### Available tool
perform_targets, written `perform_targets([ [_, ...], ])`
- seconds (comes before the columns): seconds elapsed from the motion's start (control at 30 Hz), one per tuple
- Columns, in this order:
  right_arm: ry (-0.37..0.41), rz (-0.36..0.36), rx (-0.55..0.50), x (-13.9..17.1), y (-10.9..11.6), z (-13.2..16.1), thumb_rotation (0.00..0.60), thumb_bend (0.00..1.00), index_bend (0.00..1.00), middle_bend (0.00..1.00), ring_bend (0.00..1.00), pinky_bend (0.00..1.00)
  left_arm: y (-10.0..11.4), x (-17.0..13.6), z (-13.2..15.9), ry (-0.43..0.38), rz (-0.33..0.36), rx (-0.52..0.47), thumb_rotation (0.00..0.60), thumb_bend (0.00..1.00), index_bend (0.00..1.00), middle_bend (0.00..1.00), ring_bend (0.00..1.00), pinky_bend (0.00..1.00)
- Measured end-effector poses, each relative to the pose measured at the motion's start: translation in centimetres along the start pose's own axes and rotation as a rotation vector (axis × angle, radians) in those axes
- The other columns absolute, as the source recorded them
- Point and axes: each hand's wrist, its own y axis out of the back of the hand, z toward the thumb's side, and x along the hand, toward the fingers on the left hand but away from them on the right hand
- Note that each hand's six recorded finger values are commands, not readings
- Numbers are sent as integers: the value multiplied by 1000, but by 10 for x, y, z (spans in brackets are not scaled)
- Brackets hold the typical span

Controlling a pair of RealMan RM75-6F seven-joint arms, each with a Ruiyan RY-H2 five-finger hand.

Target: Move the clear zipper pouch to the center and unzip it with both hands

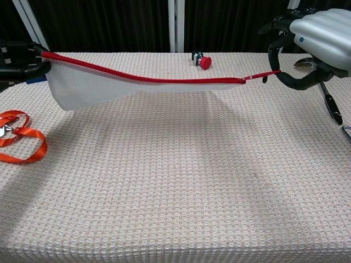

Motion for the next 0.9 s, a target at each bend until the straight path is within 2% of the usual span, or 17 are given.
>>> perform_targets([
  [0.07, -11, 25, -8, 4, 0, -1, 600, 75, 0, 0, 0, 0, -1, -3, 1, -6, -23, 112, 600, 245, 203, 166, 110, 165],
  [0.23, -75, 100, -7, 17, -3, -23, 600, 77, 0, 0, 0, 0, 2, -14, 4, -18, -73, 417, 600, 236, 162, 161, 110, 165],
  [0.37, -132, 125, -25, 30, -1, -46, 600, 123, 0, 25, 0, 3, 15, -25, 8, -17, -57, 626, 600, 233, 165, 167, 111, 166],
  [0.5, -177, 110, -96, 45, 5, -65, 600, 175, 23, 119, 0, 34, 46, -37, 8, 13, 31, 816, 600, 232, 180, 173, 111, 166],
  [0.63, -208, 69, -196, 64, 14, -84, 600, 176, 112, 160, 2, 71, 99, -63, -2, 107, 169, 1001, 600, 229, 182, 174, 111, 166],
  [0.73, -236, 21, -272, 87, 23, -102, 600, 176, 119, 151, 2, 72, 129, -87, -7, 161, 255, 1063, 600, 228, 182, 174, 111, 166],
  [0.83, -268, -33, -305, 117, 31, -117, 600, 176, 119, 143, 2, 72, 152, -116, -10, 207, 322, 1104, 600, 227, 182, 174, 111, 166],
  [0.9, -282, -60, -320, 138, 35, -123, 600, 176, 119, 143, 2, 72, 160, -134, -11, 234, 342, 1118, 600, 225, 182, 173, 111, 165],
])
